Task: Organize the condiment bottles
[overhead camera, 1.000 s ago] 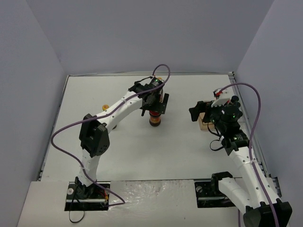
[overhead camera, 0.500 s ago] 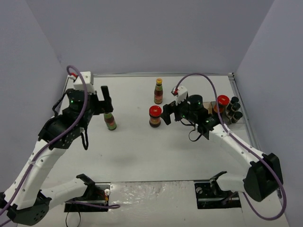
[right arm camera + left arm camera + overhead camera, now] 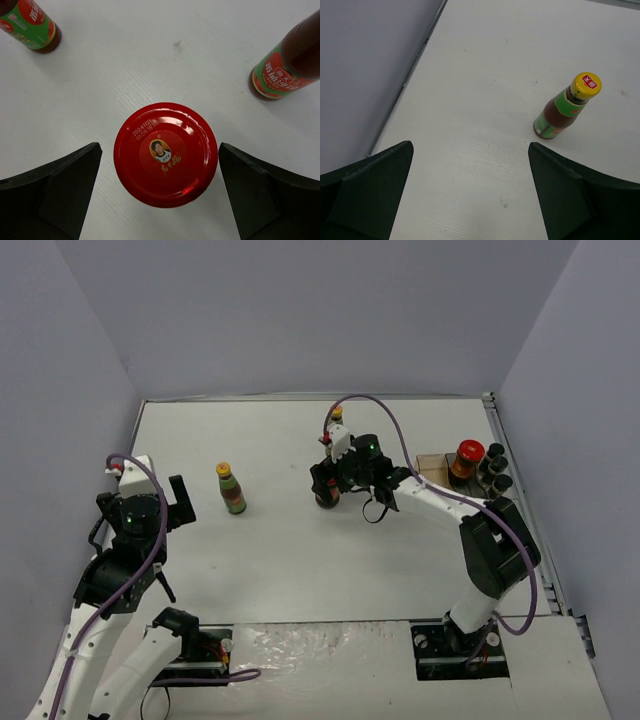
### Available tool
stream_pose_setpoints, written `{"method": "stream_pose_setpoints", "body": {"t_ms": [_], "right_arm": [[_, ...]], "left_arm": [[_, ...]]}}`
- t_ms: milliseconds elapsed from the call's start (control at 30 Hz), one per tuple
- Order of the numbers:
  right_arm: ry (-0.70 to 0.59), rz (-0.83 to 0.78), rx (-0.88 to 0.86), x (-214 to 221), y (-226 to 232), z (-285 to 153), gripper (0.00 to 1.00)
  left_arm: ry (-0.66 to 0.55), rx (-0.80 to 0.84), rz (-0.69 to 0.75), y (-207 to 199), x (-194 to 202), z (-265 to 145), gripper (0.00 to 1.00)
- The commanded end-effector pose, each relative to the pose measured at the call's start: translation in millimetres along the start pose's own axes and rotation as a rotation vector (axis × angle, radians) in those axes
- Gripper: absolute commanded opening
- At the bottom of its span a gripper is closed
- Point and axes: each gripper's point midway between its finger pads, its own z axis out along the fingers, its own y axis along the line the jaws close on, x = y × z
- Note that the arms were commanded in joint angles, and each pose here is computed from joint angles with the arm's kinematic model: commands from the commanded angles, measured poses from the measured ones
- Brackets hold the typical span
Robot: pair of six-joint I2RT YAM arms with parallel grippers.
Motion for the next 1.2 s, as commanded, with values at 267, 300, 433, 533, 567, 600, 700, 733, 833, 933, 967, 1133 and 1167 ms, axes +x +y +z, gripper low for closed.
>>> {"method": "stream_pose_setpoints", "body": {"t_ms": [267,300,433,533,567,600,700,733,833,933,967,1133,1167], "right_arm": [[-0.134,-0.037,0.018,-35.8,-7.4,27.9,0.88],[-0.135,-0.034,0.024,-34.9,-8.4,27.4,0.83],[-0.153,-0.03,0.057,-35.6,-12.3,19.6,0.48],[-0.195,-0.02,0.104,-42.9,-16.8,4.7,0.1],[-0.208,-0.014,0.125,-45.9,-19.0,-3.1,0.04],[-0.225,-0.008,0.148,-50.6,-21.3,-12.5,0.0],[-0.264,0.02,0.218,-61.3,-31.1,-40.1,0.0],[-0.276,0.035,0.26,-65.7,-38.3,-54.2,0.0],[-0.311,0.104,0.428,-74.1,-76.1,-103.6,0.0],[-0.361,0.211,0.575,-75.2,-110.4,-154.6,0.0],[-0.376,0.236,0.616,-75.1,-120.3,-168.4,0.0],[-0.376,0.372,0.888,-45.1,-183.3,-240.9,0.0],[-0.385,0.399,0.907,-41.0,-191.0,-248.4,0.0]], "left_arm": [[-0.11,-0.057,-0.06,9.1,-22.1,4.3,0.97],[-0.11,-0.058,-0.06,9.3,-22.2,4.5,0.97],[-0.109,-0.057,-0.057,9.4,-21.6,5.0,0.97],[-0.113,-0.056,-0.059,9.7,-22.1,4.5,0.97],[-0.113,-0.055,-0.059,9.7,-22.1,4.3,0.97],[-0.113,-0.055,-0.059,9.7,-22.0,4.1,0.97],[-0.115,-0.052,-0.059,9.7,-22.3,3.5,0.97],[-0.116,-0.05,-0.059,9.4,-22.6,3.3,0.97],[-0.117,-0.046,-0.059,9.0,-23.0,2.9,0.97],[-0.12,-0.044,-0.06,9.2,-23.8,2.2,0.97],[-0.119,-0.042,-0.06,9.0,-24.0,2.0,0.97],[-0.128,-0.034,-0.067,9.6,-25.0,-0.5,0.97],[-0.129,-0.035,-0.067,9.9,-25.2,-0.8,0.97]]}}
